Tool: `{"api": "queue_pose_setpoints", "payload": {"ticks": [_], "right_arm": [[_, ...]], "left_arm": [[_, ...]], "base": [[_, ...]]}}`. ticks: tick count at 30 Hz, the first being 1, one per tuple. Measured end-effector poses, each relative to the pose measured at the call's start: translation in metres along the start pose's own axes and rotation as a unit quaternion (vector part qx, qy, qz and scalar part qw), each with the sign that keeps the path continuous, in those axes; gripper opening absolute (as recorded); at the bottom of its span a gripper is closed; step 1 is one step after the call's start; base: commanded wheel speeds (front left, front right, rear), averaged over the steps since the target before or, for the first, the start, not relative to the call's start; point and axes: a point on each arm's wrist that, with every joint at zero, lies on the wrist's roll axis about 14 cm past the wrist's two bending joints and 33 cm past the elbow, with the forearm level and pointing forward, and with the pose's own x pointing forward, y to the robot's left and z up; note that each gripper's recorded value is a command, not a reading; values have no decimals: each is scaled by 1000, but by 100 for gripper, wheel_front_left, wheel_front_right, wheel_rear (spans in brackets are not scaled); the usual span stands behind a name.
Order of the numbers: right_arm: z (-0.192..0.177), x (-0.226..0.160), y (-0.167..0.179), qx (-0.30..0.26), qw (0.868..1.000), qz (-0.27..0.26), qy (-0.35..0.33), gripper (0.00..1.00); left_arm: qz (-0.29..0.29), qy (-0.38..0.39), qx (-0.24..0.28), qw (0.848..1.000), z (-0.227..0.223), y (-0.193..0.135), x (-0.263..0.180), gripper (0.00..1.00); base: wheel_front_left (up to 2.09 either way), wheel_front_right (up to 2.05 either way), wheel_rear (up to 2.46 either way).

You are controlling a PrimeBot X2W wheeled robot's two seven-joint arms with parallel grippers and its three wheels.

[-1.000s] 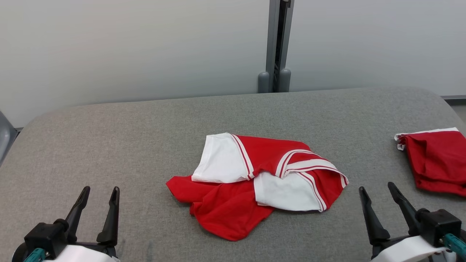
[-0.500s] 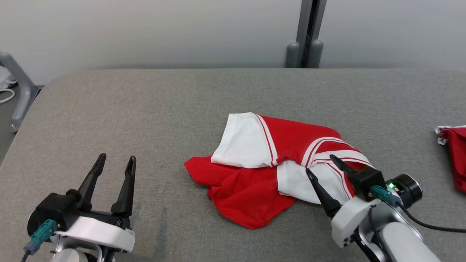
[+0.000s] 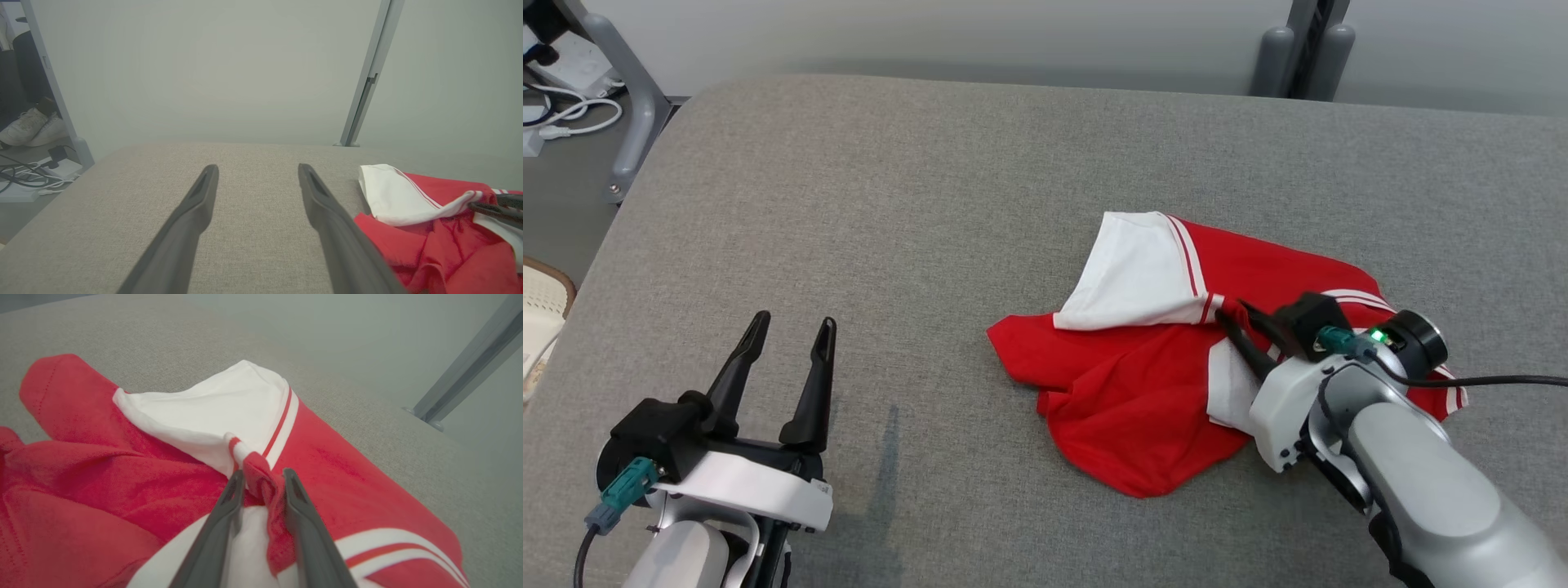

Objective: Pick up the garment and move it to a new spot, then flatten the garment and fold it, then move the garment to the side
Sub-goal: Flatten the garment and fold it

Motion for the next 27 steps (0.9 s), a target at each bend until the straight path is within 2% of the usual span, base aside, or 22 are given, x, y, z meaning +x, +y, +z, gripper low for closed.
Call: {"api": "queue_pose_setpoints", "payload": {"ticks": [4, 8, 9, 12, 16, 18, 19, 20, 21, 22, 24, 27], "right_arm": [[21, 5, -20, 37, 998, -23, -43, 0], [34, -3, -63, 97, 989, -80, -80, 0], [30, -11, -88, 116, 983, -114, -84, 0], [18, -23, -118, 144, 974, -156, -79, 0], [5, -32, -141, 171, 964, -190, -75, 0], [-3, -38, -153, 202, 953, -213, -79, 0], [-6, -40, -158, 223, 945, -223, -83, 10], [-13, -42, -161, 233, 941, -232, -76, 39], [-20, -46, -165, 247, 935, -243, -71, 100], [-27, -49, -168, 266, 927, -253, -69, 100], [-40, -52, -168, 254, 931, -258, -46, 100], [-46, -57, -168, 258, 928, -266, -46, 100]], "left_arm": [[-1, -1, 1, 1000, 0, 0, 4, 100], [-5, -3, 1, 1000, 0, -3, 9, 100], [-9, -5, 1, 1000, 0, -5, 11, 100], [-12, -5, 0, 1000, -1, -7, 13, 100], [-13, -3, 1, 1000, -3, -8, 15, 100], [-17, -2, 1, 1000, -4, -10, 17, 100], [-18, -2, 1, 1000, -4, -10, 18, 100], [-20, -2, 1, 1000, -5, -11, 19, 100], [-21, -1, 1, 1000, -5, -12, 20, 100], [-22, -1, 1, 1000, -6, -12, 21, 100], [-24, -1, 0, 1000, -7, -14, 23, 100], [-26, -3, -2, 1000, -6, -16, 25, 100]], "base": [[0, 0, 0], [0, 0, 0], [0, 0, 0], [0, 0, 0], [0, 0, 0], [0, 0, 0], [0, 0, 0], [0, 0, 0], [0, 0, 0], [0, 0, 0], [0, 0, 0], [0, 0, 0]]}}
